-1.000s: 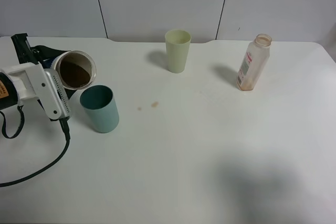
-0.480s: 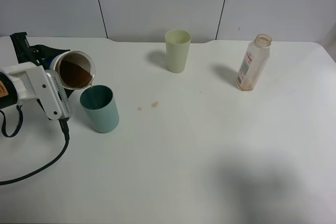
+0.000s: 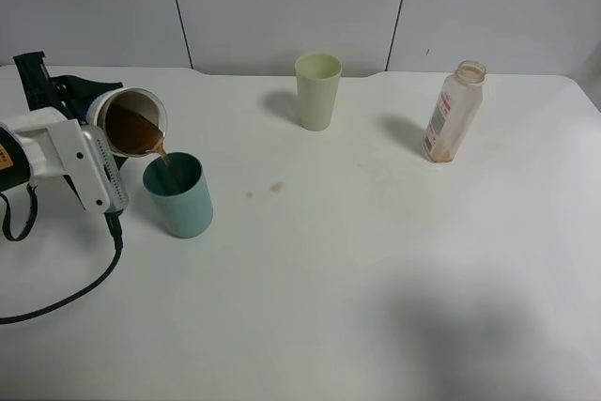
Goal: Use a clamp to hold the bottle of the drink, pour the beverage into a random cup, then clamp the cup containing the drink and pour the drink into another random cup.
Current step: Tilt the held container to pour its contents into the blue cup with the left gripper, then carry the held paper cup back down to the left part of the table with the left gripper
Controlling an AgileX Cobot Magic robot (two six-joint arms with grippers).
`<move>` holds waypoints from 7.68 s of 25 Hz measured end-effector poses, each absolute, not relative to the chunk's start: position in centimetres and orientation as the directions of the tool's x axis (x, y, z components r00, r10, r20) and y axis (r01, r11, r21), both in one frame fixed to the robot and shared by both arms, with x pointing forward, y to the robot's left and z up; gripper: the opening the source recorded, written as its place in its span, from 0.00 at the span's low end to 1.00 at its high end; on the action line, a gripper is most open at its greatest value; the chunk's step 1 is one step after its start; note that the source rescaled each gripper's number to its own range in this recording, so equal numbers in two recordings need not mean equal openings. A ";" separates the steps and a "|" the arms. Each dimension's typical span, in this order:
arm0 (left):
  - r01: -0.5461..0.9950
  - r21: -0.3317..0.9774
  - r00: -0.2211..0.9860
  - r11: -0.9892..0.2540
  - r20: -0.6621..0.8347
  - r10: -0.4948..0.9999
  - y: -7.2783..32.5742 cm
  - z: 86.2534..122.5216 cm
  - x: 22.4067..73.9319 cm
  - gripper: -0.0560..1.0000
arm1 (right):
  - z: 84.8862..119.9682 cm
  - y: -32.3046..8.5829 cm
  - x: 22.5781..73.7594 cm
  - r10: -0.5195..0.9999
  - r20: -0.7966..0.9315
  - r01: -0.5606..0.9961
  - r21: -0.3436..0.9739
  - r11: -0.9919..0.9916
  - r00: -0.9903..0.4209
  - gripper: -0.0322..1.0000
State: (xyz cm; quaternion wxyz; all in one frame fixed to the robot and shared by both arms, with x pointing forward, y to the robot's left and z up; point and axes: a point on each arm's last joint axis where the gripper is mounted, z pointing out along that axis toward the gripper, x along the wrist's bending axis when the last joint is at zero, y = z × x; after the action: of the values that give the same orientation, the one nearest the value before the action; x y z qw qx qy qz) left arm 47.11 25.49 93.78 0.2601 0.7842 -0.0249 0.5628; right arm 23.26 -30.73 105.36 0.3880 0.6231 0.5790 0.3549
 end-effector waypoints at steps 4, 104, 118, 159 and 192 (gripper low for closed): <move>-0.338 0.361 0.349 -0.869 0.906 0.241 25.5 93.9 47.1 0.06 | 105.4 -30.7 23.3 0.997 -0.007 0.446 0.895 -0.028 0.078 1.00; -0.432 0.064 0.062 -0.900 0.997 0.041 25.5 95.5 47.4 0.06 | 105.4 -30.7 23.3 0.997 -0.007 0.446 0.895 -0.028 0.078 1.00; -0.456 -0.014 0.014 -0.890 1.000 -0.023 25.3 95.7 47.3 0.06 | 105.4 -30.7 23.3 0.997 -0.007 0.446 0.895 -0.028 0.078 1.00; -0.361 0.673 0.336 -0.645 0.739 0.584 24.4 95.8 47.1 0.06 | 105.4 -30.7 23.3 0.997 -0.007 0.446 0.895 -0.028 0.078 1.00; 0.014 0.958 0.324 -0.287 0.267 0.908 33.1 94.1 47.0 0.06 | 105.4 -30.7 23.3 0.997 -0.007 0.446 0.895 -0.028 0.078 1.00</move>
State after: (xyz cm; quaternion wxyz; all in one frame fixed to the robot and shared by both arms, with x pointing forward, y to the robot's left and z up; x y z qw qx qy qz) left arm 47.03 33.10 94.09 0.4825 0.6550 0.3520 0.4629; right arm 23.26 -30.73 105.36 0.3880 0.6231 0.5790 0.3549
